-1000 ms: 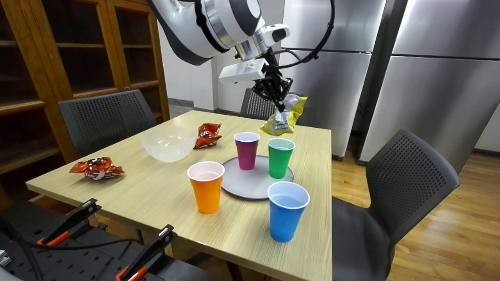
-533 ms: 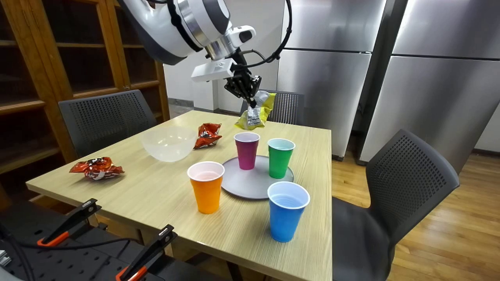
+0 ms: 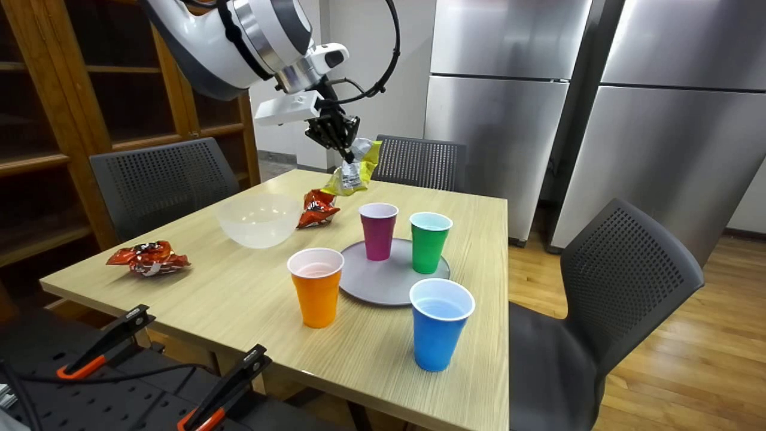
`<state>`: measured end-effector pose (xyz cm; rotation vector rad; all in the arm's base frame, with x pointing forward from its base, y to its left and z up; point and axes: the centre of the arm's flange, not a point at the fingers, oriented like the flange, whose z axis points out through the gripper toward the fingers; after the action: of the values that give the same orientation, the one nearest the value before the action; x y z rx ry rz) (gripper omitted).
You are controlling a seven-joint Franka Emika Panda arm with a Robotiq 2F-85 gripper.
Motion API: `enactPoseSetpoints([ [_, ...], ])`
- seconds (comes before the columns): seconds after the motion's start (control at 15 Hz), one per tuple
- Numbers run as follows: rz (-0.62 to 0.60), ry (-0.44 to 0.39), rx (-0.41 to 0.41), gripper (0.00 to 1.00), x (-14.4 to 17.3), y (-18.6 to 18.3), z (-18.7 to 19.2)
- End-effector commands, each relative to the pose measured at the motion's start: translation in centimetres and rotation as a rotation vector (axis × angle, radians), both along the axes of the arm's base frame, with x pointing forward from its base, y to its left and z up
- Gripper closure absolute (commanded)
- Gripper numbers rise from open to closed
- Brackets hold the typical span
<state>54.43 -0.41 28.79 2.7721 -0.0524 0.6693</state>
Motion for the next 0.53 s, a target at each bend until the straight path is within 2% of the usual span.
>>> enactPoseSetpoints([
  [0.0, 0.036, 0.007, 0.019, 1.0, -1.2, 3.4, 0.5],
  [0.47, 0.135, 0.039, 0.019, 1.0, -2.1, 9.3, -0.7],
])
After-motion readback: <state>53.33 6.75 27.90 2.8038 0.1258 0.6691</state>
